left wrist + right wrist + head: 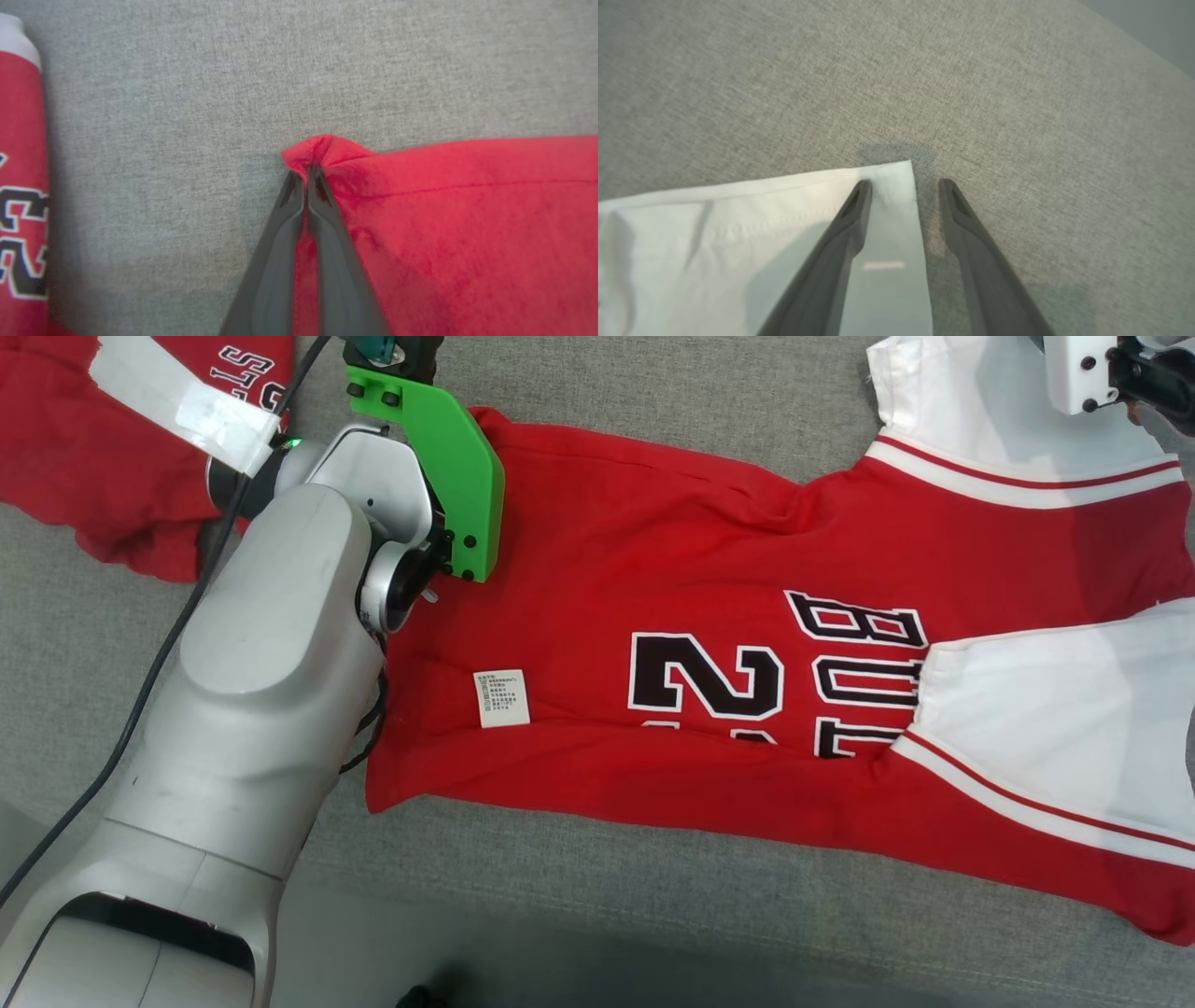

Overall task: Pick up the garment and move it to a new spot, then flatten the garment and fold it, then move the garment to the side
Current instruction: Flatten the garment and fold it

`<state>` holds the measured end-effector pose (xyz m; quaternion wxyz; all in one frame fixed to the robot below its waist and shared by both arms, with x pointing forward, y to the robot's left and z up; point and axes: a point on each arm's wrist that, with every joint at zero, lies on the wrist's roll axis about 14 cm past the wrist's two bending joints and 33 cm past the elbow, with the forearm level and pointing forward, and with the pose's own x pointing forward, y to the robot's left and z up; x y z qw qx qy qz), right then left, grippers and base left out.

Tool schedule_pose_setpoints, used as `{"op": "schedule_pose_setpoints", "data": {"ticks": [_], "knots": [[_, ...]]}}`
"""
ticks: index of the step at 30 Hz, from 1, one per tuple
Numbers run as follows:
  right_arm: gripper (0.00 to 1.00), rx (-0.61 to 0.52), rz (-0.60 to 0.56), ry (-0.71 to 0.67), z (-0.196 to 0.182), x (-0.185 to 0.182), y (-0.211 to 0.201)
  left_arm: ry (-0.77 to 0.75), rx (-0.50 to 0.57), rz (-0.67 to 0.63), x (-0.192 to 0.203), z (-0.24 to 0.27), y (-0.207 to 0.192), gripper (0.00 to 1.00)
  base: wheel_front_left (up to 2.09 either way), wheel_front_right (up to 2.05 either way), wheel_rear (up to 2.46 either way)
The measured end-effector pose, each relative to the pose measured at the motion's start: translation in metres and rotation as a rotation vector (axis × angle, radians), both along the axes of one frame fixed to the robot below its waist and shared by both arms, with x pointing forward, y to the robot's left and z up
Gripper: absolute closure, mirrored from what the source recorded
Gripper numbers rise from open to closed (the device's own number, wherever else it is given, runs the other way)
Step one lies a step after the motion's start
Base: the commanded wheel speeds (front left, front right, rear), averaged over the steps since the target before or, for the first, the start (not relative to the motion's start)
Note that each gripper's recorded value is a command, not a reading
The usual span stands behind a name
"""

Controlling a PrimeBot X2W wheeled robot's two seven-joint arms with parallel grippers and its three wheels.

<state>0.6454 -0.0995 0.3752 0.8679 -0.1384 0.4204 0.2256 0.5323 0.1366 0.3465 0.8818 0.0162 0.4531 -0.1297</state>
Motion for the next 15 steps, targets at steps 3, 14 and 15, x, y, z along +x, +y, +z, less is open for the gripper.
{"op": "schedule_pose_setpoints", "data": {"ticks": [3,14,15], "knots": [[1.0,0.007,0.006,0.021,-0.002,-0.003,0.004,-0.005,-0.006,0.004,0.0,0.0,0.0,1.0,0.0,0.0,0.0],[1.0,0.059,0.032,-0.078,0.022,-0.009,-0.001,-0.103,-0.022,0.048,0.006,0.015,0.004,1.0,0.0,0.0,0.0],[1.0,0.065,0.034,-0.099,0.028,-0.009,-0.003,-0.113,-0.022,0.051,0.006,0.017,0.004,1.0,0.0,0.0,0.0]]}}
